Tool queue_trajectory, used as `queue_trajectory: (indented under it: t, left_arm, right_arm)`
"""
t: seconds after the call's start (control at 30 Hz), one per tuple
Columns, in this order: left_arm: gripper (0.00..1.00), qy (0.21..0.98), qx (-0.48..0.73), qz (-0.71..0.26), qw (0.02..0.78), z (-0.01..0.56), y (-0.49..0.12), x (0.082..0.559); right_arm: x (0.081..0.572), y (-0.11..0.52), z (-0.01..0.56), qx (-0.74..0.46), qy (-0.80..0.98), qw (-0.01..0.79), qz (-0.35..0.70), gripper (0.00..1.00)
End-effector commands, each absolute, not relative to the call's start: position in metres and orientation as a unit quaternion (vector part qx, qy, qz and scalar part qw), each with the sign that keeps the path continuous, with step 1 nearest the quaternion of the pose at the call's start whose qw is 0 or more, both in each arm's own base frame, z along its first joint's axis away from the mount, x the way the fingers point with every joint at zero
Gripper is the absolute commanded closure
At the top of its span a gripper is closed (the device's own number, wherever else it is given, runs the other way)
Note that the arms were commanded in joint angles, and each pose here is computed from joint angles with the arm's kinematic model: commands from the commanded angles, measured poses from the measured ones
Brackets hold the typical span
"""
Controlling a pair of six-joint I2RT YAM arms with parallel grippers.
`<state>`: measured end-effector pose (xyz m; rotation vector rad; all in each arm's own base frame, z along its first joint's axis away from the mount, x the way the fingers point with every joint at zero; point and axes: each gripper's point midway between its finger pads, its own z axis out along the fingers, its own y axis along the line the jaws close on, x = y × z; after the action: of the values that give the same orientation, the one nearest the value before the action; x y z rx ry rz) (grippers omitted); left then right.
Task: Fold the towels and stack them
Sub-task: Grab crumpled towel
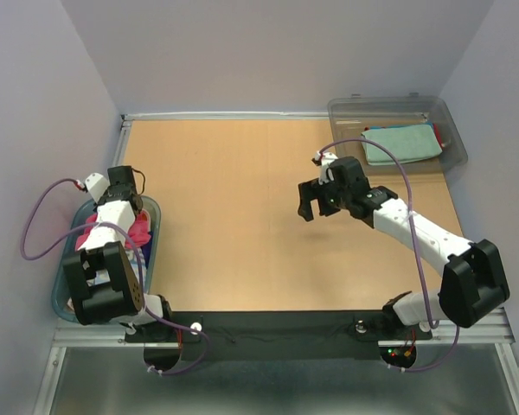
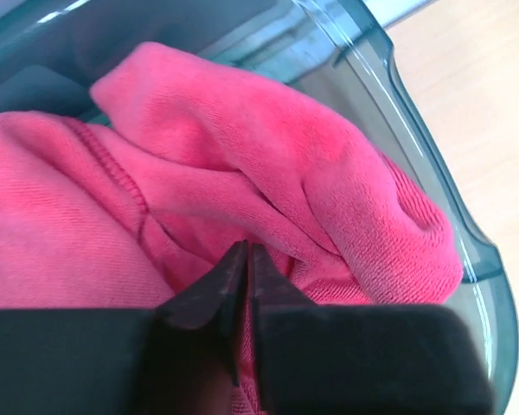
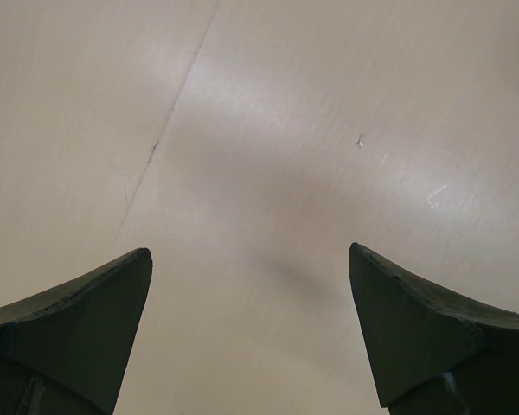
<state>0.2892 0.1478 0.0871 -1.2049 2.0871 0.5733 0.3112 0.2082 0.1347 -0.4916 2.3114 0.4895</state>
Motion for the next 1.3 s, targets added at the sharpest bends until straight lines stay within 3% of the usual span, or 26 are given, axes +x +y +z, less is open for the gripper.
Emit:
queue_trajectory:
  t: [0.0, 0.23, 0.43, 0.47, 0.53, 0.6, 0.67, 0.8, 1.07, 1.2, 1.27]
  left_arm:
    - [1.0, 0.802, -0.452, 0.187, 0.343, 0.089, 0.139, 0.299]
    - [1.0, 0.798, -0.376, 0.134, 0.451, 0.164, 0.078, 0.34]
    - [1.0, 0.797, -0.352, 0.101, 0.481, 0.201, 0.028, 0.347]
    - [0.93, 0.795, -0.359, 0.111, 0.477, 0.2, 0.032, 0.343]
    - [0.48, 0.784, -0.382, 0.167, 0.461, 0.192, 0.056, 0.324]
    - [0.1, 0.778, -0.402, 0.178, 0.449, 0.188, 0.07, 0.31]
    - [0.03, 0.758, -0.442, 0.189, 0.441, 0.183, 0.087, 0.286]
    - [0.06, 0.716, -0.499, 0.204, 0.443, 0.18, 0.118, 0.252]
    - [0.11, 0.705, -0.541, 0.237, 0.394, 0.14, 0.14, 0.219]
    - [0.21, 0.722, -0.54, 0.23, 0.367, 0.112, 0.141, 0.219]
    - [0.34, 0.728, -0.534, 0.222, 0.367, 0.11, 0.14, 0.224]
  right_arm:
    - [0.314, 0.205, 0.146, -0.175, 0.888, 0.38, 0.188, 0.0]
    - [0.313, 0.201, 0.166, -0.161, 0.879, 0.406, 0.192, 0.0]
    - [0.312, 0.199, 0.176, -0.152, 0.875, 0.417, 0.193, 0.0]
    - [0.311, 0.2, 0.177, -0.153, 0.875, 0.416, 0.195, 0.0]
    - [0.308, 0.201, 0.178, -0.157, 0.875, 0.411, 0.2, 0.0]
    - [0.306, 0.201, 0.179, -0.159, 0.875, 0.411, 0.202, 0.0]
    - [0.305, 0.199, 0.177, -0.163, 0.875, 0.41, 0.199, 0.0]
    - [0.302, 0.201, 0.173, -0.175, 0.877, 0.4, 0.201, 0.0]
    - [0.291, 0.202, 0.165, -0.186, 0.879, 0.384, 0.214, 0.0]
    - [0.287, 0.199, 0.168, -0.183, 0.877, 0.389, 0.214, 0.0]
    - [0.285, 0.197, 0.166, -0.182, 0.878, 0.39, 0.21, 0.0]
